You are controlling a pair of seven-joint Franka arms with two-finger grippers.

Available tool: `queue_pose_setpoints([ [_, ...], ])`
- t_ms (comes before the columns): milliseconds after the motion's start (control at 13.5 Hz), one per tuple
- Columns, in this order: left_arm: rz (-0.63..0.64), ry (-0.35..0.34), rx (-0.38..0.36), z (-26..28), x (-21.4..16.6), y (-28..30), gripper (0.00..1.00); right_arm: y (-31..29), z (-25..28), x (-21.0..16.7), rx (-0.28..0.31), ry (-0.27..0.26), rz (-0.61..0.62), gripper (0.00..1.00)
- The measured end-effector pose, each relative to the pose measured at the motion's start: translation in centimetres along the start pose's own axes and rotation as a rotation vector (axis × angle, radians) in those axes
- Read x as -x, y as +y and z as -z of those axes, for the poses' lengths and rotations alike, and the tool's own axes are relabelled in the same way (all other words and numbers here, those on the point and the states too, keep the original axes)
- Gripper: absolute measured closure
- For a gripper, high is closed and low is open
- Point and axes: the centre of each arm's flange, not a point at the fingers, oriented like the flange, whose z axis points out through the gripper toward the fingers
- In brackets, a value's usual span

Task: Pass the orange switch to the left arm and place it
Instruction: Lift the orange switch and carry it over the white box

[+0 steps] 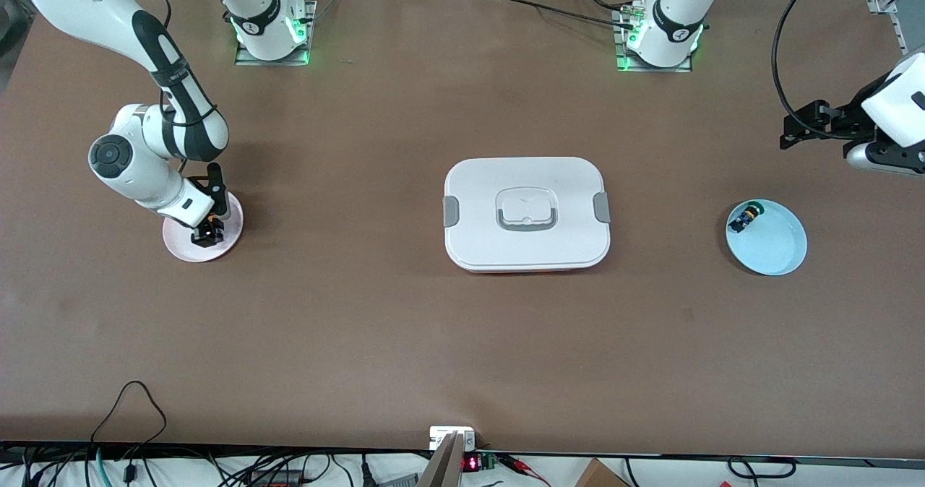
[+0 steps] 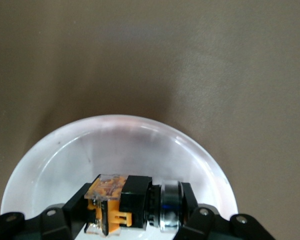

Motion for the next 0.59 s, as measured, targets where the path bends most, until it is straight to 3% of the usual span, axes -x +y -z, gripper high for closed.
queue_pose_setpoints([
  [296,0.0,0.0,0.0,0.0,0.0,0.0,0.0,2.6,2.1,-1.5,-0.053,0.048,0.012,0.26],
  [592,0.0,0.0,0.0,0.0,0.0,0.0,0.0,6.1,5.4,-5.4,-0.095,0.144,0.014,0.26],
])
